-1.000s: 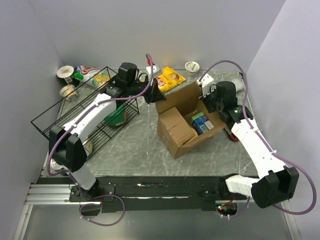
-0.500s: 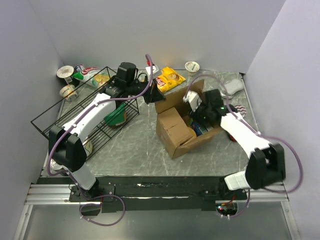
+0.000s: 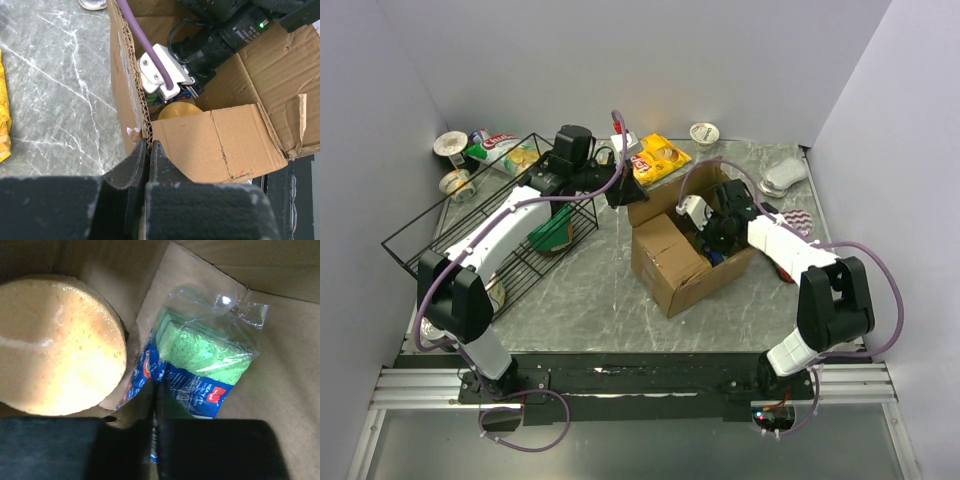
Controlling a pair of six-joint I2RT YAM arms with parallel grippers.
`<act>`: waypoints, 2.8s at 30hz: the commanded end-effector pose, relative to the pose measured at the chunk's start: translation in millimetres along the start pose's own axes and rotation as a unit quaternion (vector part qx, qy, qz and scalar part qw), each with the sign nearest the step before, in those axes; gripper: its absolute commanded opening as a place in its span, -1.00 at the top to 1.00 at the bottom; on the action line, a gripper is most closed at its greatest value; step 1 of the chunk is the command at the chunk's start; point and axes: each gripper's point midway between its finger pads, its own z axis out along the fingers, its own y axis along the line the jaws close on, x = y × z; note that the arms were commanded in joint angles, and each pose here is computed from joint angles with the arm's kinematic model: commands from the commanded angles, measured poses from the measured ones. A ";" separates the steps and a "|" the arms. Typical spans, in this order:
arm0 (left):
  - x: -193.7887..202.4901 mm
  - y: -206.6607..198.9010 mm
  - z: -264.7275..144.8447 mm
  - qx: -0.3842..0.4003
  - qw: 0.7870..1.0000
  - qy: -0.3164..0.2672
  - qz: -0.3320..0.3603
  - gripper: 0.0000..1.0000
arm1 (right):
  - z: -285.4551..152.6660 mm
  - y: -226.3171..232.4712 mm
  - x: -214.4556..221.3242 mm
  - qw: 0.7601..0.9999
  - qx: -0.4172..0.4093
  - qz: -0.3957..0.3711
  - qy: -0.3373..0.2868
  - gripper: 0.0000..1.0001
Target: Unpack the express box
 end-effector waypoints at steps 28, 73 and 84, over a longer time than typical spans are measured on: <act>-29.8 -2.7 -26.8 -0.015 0.997 -0.014 0.077 0.98 | -249.8 -167.2 -70.6 0.851 0.363 0.249 -0.287 1.00; -35.4 -12.5 -35.1 -0.014 0.997 -0.028 0.070 0.98 | -135.6 48.4 -155.4 0.956 -0.023 -0.082 -0.281 0.37; -44.9 -18.1 -40.6 -0.015 0.996 -0.040 0.075 0.98 | -115.1 155.0 -38.8 0.944 -0.071 -0.204 -0.249 0.48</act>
